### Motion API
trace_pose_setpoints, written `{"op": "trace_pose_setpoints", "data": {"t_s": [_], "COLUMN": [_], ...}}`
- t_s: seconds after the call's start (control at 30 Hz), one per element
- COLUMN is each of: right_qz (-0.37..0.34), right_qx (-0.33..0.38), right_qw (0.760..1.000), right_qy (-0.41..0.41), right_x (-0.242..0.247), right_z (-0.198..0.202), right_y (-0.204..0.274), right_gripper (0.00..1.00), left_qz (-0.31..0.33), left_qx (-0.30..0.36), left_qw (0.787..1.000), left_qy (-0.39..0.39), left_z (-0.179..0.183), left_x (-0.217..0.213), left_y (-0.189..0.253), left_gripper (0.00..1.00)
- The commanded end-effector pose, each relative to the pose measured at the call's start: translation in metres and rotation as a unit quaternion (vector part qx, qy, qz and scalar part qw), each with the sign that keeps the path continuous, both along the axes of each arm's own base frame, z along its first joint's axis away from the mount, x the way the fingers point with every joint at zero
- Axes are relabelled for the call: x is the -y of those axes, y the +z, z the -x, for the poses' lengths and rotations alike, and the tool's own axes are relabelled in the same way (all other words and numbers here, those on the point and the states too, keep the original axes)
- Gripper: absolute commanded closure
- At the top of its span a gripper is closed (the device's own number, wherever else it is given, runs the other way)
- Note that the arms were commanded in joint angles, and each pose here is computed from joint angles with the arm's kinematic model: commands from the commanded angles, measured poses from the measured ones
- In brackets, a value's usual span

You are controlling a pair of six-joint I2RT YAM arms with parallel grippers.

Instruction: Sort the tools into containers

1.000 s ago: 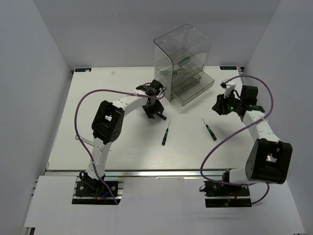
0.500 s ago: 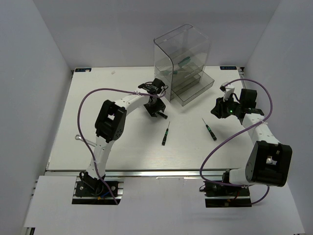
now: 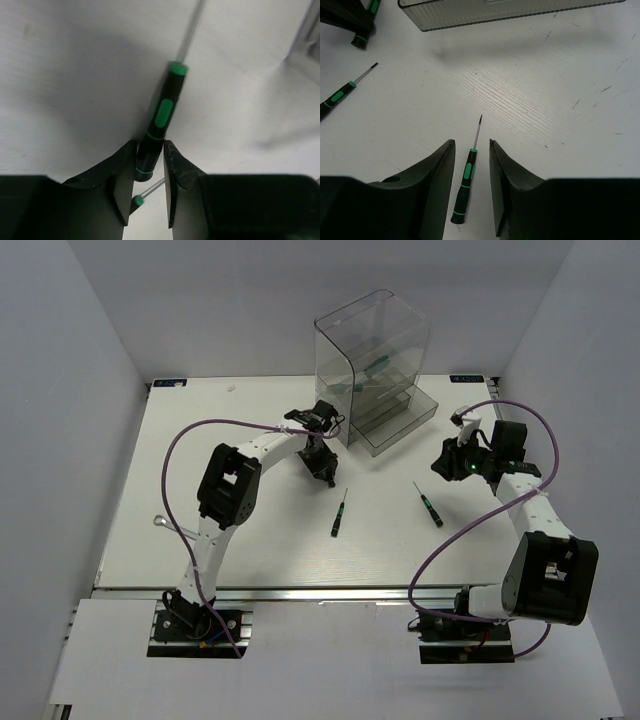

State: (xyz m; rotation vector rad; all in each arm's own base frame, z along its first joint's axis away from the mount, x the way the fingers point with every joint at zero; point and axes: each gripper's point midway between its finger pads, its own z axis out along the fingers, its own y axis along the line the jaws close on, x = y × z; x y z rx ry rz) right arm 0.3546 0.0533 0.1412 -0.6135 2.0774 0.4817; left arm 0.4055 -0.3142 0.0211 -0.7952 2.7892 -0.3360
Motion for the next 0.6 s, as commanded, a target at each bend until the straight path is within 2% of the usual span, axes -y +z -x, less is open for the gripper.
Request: {"op": "trace_pose_setpoints", "data": {"t_s": [0.0,0.2,0.33,0.5,0.57], "right_qz": [-0.011,-0.016,-0.021,-0.017,-0.014], "right_qx": [0.021,0.022,0.022,0.026,0.028], "right_qw": [1.0,1.0,1.0,0.999,0.999], "right_qy": [0.003,0.007,0.008,0.011,0.013], "right_x": [-0.003,-0.005,-0.007,-0.007,-0.006], "right_z": [0.0,0.003,0.004,0.004,0.005], "right_y": [0.012,0.012,0.013,0.017,0.018], "right_gripper": [0.61,0.61,0.61,0.61,0.61], "left_qz": [-0.074,-0.11,-0.122,-0.144,-0.156], "left_qx": [-0.073,-0.098,-0.1,-0.092,-0.077], "left_qw": [0.994,0.987,0.984,0.978,0.977], "left_qy": [-0.039,-0.066,-0.083,-0.115,-0.122], "left_z": [0.045,0.072,0.073,0.069,0.066], "left_x": [-0.037,-0.07,-0.077,-0.084,-0.089], "left_y": [-0.025,-0.037,-0.043,-0.045,-0.037], "left_gripper": [0.61,0.65,0.76,0.98,1.0]}}
